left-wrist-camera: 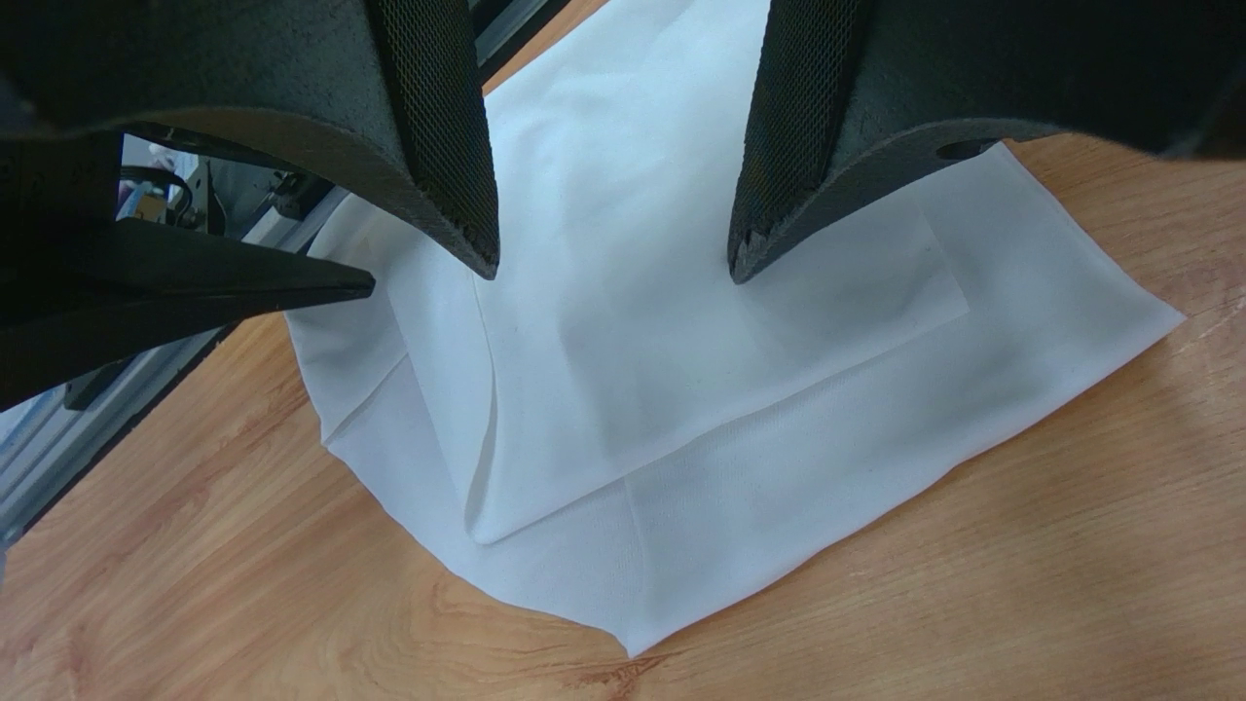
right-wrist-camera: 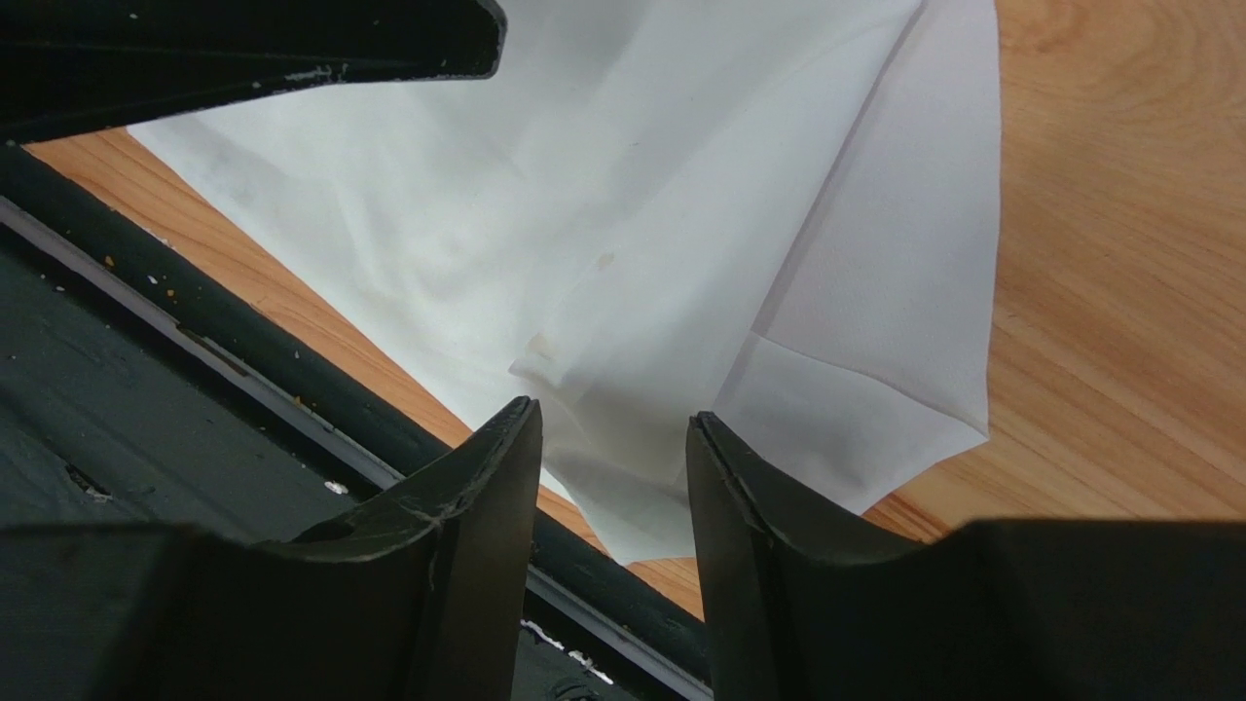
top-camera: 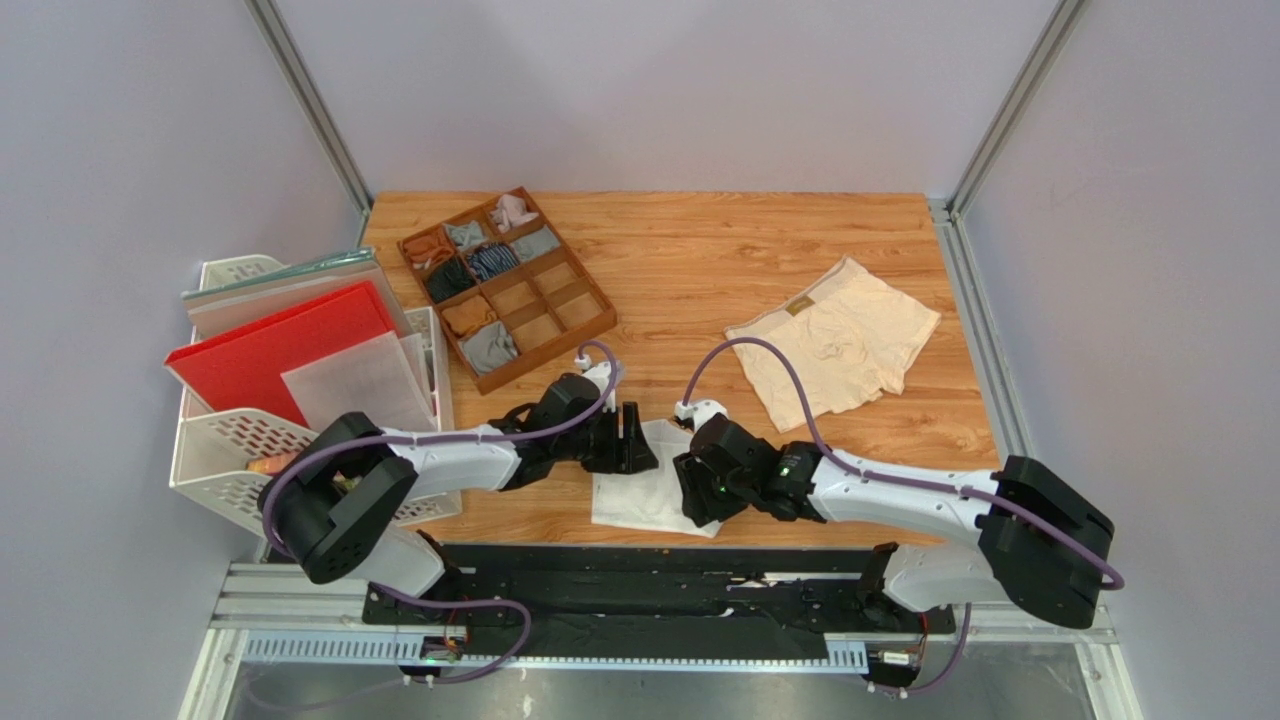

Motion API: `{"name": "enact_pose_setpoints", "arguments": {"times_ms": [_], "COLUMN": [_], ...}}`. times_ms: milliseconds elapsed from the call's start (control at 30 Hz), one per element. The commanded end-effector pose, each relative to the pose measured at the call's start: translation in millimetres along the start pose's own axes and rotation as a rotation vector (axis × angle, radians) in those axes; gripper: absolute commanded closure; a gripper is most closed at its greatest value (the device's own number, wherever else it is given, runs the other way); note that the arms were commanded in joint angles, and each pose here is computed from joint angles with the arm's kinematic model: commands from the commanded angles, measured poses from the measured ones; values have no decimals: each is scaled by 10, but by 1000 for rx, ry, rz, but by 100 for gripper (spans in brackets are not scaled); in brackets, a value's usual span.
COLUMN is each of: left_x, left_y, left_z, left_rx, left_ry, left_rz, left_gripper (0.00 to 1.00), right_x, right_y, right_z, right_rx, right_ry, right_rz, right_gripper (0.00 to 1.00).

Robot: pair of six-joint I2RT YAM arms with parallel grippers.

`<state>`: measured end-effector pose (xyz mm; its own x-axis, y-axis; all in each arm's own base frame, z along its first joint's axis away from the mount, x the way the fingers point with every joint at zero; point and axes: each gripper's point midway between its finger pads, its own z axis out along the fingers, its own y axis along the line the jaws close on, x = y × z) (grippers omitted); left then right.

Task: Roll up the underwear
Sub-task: Adjust the underwear at the center of the board.

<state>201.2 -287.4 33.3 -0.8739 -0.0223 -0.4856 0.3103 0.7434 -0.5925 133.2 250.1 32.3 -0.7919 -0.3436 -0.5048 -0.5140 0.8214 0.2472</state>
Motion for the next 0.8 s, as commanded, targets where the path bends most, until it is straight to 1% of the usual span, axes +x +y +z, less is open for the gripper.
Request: {"name": "enact_pose_setpoints", "arguments": {"times_ms": [0,100,133,400,700,767], "left_x": [36,57,67,85,117,115], "left_y": [63,106,119,150,187,202], "left_z": [41,49,50,48,56,56], "left_rx": [-26,-44,-48,-60,-72,-81], "left_ry": [4,9,11,14,26,25], "left_rz": [-16,-22,-21,-25,-19,-18], "left_gripper": [35,36,36,36,36,36], "right_x": [-58,-65,-36,105,177,163], "right_y": [116,131,181,181,54,-24], "right_z": [-43,-85,-105,-101,-78,-59], "right_rx": [-60,-68,-99,-105,-34,13], "right_ry": [-25,-28,-11,48,79,67], "right_rz": [-26,-27,-30,-52,-73,-80], "right_gripper": [56,57,57,58,61,61]}}
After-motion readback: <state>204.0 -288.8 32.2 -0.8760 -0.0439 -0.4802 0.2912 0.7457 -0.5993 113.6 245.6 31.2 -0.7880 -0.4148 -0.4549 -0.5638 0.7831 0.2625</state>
